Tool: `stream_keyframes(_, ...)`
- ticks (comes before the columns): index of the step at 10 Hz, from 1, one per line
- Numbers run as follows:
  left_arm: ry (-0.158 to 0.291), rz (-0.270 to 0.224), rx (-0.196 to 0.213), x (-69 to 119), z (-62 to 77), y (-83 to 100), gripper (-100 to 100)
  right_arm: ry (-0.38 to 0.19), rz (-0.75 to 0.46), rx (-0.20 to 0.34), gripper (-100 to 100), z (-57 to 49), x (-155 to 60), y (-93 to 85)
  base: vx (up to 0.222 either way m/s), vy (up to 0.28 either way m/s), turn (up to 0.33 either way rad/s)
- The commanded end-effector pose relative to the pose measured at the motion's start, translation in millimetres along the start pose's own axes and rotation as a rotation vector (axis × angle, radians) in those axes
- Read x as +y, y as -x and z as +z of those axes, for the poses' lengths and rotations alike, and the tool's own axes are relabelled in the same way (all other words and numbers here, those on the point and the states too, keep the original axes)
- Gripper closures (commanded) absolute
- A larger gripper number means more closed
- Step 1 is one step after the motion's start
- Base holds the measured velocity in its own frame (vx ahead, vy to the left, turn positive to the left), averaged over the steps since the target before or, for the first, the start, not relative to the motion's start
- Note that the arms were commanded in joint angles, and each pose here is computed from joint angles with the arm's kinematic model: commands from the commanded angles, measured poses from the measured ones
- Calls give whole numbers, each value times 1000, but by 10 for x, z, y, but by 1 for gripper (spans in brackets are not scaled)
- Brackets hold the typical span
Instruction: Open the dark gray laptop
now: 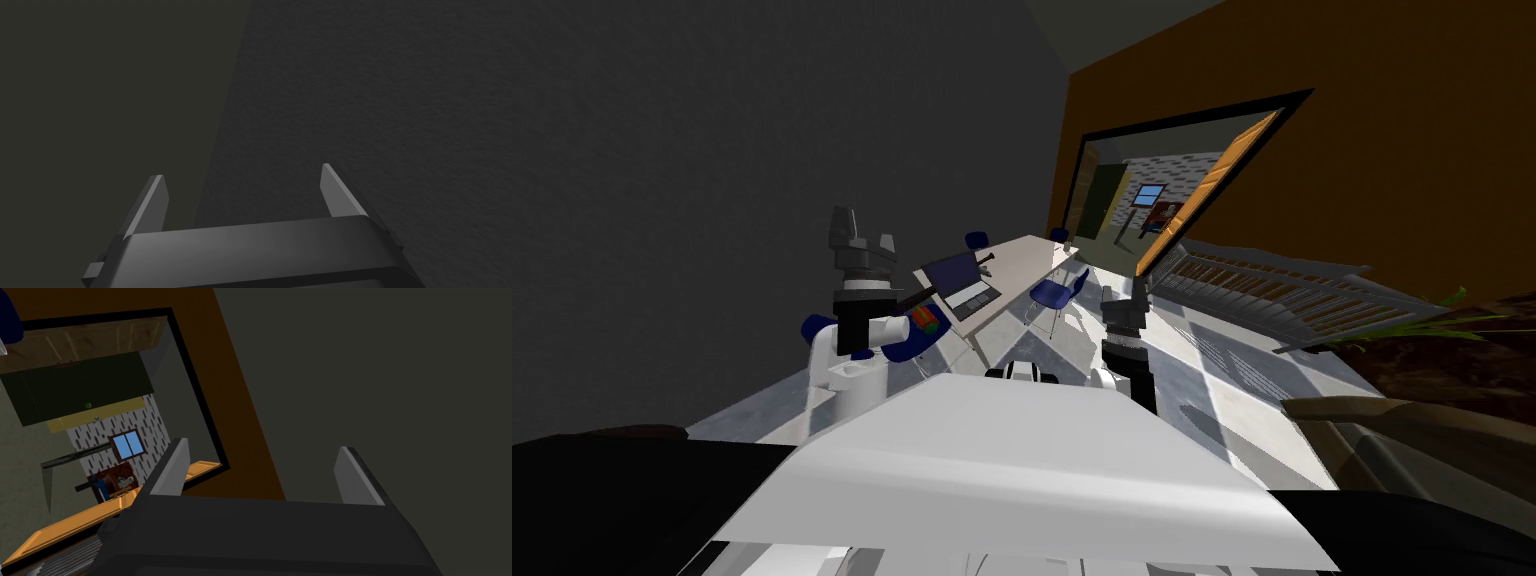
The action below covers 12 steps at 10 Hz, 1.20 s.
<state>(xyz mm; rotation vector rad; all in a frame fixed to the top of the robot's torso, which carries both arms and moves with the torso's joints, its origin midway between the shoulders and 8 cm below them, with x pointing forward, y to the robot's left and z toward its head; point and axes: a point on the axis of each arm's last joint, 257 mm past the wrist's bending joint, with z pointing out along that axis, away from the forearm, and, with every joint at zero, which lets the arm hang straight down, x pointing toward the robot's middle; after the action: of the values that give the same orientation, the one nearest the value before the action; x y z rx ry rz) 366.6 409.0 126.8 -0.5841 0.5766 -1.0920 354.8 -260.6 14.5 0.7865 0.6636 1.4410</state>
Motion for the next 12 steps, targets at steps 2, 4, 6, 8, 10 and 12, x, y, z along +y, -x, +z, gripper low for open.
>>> stream_keyframes(2,14,26,-66,-16,80,360,-100,0,0,0,0,0,0,0,28,-50,-142)
stream_keyframes(4,22,40,-112,-25,132,575,-100,0,0,0,0,0,0,0,46,-56,-116)
stream_keyframes(6,30,51,-162,-37,167,804,-100,0,0,0,0,0,0,0,54,-54,-156)
stream_keyframes(8,38,62,-216,-49,185,1042,-100,0,0,0,0,0,0,0,39,-52,-127)
stream_keyframes(10,46,70,-273,-61,182,1289,-100,0,0,0,0,0,0,0,62,-43,-154)
stream_keyframes(12,55,77,-332,-73,157,1540,-100,0,0,0,0,0,0,0,64,-40,-138)
